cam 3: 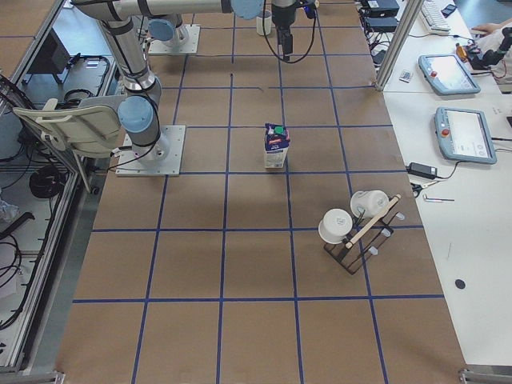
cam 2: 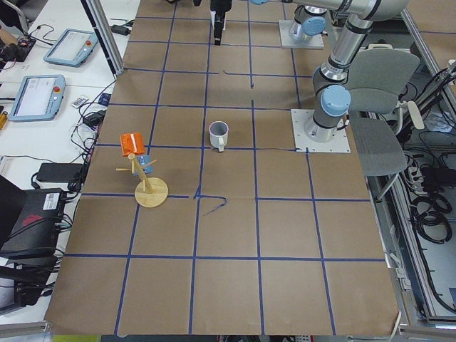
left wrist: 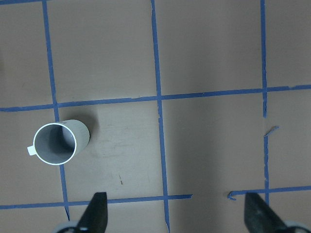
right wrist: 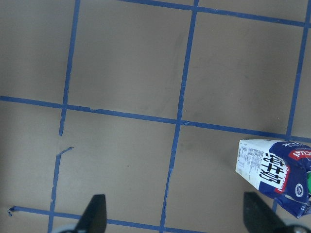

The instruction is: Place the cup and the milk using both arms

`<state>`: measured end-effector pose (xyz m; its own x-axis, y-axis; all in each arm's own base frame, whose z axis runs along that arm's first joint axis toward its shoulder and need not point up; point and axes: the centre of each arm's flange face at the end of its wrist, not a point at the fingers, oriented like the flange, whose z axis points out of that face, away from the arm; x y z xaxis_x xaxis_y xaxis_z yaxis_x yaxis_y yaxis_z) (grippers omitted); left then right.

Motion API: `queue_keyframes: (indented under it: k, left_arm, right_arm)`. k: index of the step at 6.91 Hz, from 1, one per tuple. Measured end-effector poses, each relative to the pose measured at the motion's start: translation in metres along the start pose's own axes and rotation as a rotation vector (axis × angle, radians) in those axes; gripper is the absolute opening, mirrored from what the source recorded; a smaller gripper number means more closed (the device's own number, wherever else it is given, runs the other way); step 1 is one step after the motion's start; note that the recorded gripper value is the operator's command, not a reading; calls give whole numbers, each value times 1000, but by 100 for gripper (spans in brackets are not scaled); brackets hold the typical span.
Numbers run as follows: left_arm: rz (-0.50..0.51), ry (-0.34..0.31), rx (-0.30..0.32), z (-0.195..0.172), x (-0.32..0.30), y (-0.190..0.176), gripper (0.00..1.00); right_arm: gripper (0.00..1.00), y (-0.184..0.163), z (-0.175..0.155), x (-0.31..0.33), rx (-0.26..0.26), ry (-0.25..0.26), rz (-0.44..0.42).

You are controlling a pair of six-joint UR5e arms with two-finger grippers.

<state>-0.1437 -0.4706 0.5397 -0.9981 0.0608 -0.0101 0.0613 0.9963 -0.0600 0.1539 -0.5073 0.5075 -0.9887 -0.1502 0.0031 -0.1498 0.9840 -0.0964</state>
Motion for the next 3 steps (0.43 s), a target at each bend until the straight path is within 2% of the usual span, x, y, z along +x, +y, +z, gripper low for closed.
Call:
queue_keyframes:
  k: [3]
  left_arm:
    - [30,-4,-17,8,-7,1,100]
  right_arm:
    - [100,0,0,0,-1,1,0]
